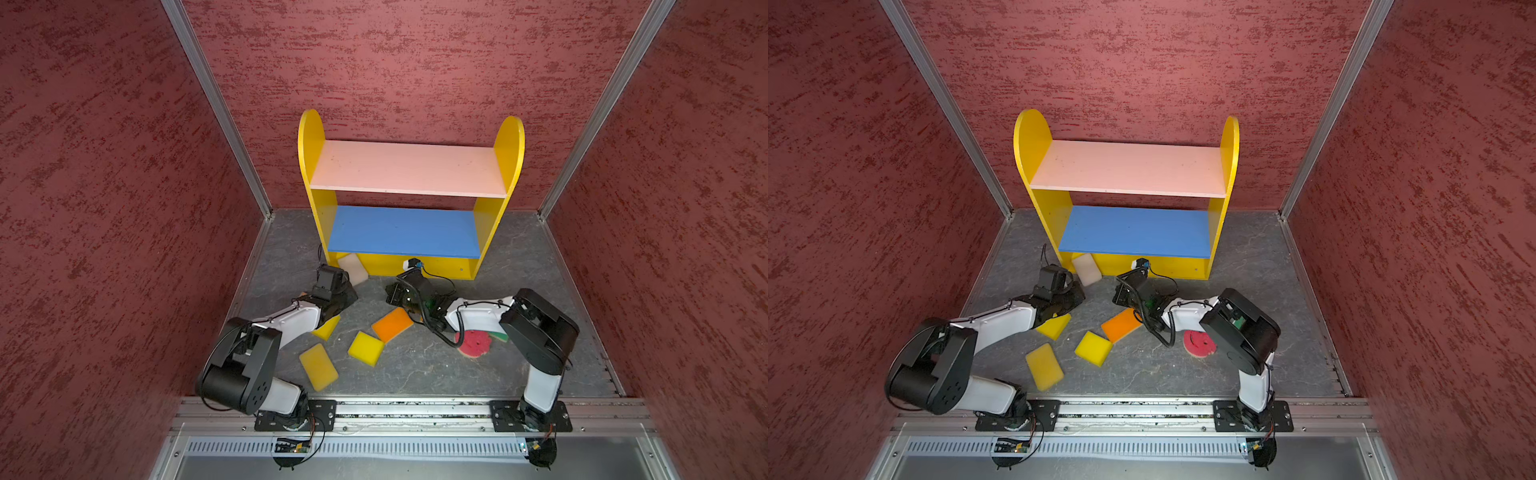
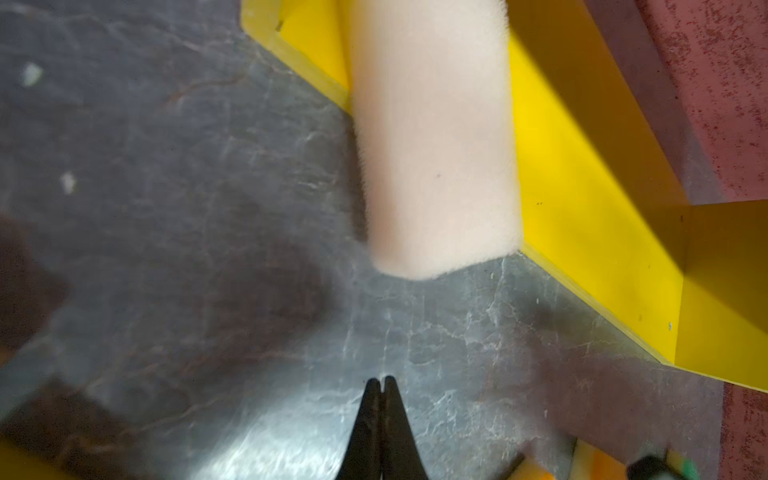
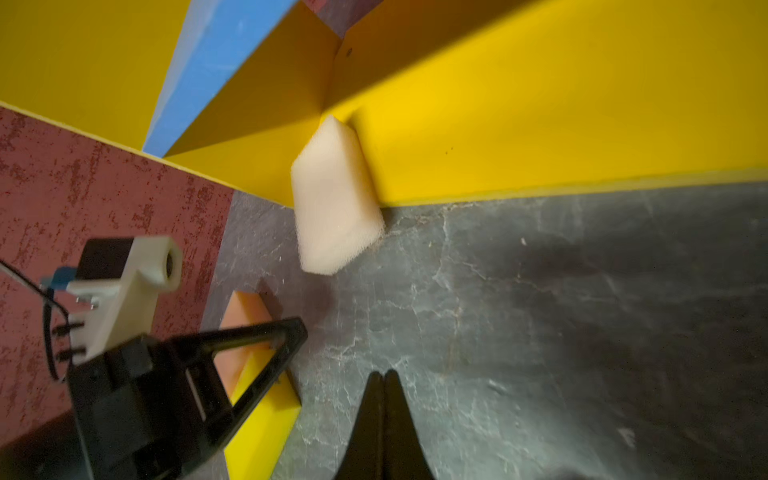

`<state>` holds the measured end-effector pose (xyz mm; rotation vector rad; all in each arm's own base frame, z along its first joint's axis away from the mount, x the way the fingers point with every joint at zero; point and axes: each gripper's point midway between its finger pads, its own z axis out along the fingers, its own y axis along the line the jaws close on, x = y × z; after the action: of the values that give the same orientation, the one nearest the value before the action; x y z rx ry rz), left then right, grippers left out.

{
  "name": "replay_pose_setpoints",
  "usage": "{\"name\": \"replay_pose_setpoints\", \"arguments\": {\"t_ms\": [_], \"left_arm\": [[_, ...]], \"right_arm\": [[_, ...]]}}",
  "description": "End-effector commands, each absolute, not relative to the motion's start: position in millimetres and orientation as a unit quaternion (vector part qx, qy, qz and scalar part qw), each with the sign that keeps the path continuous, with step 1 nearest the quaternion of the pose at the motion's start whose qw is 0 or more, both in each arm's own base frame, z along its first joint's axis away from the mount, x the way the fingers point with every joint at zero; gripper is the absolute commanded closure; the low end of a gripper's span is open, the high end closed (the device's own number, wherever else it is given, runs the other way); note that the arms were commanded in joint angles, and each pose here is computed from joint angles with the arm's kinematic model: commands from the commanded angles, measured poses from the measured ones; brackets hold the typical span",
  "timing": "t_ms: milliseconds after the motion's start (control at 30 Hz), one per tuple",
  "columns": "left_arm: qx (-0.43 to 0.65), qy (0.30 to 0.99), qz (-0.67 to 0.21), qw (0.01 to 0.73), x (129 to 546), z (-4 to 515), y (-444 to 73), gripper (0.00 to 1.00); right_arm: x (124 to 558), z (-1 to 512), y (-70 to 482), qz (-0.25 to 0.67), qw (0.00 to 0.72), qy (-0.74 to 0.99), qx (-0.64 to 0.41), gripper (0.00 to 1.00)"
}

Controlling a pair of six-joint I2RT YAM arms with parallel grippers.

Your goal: Place and organize the cleaning sponges onto the shelf

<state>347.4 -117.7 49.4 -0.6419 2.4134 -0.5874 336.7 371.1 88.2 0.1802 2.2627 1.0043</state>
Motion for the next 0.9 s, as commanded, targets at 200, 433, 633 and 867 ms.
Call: {"name": "replay_pose_setpoints", "arguments": {"t_ms": [200,433,633,867], "left_arm": [[-0.223,0.897,-0.222,0.312,394.3,50.6,-129.8,1.00],[-0.220,0.902,-0.172,0.329,406.9,50.3,-117.4,1.00],[-0.223,0.904,-0.133,0.340,403.0,57.1,-104.8,1.00],[-0.227,0.903,-0.103,0.350,397.6,61.9,-91.0,1.00]], "right_arm": [[323.2,86.1,345.8,0.377,0.325,0.863,0.087,1.00],[320.0,83.5,336.1,0.374,0.328,0.862,0.097,1.00],[323.5,85.7,342.3,0.367,0.334,0.865,0.073,1.00],[333.8,96.7,367.7,0.381,0.339,0.860,0.032,1.00]]}}
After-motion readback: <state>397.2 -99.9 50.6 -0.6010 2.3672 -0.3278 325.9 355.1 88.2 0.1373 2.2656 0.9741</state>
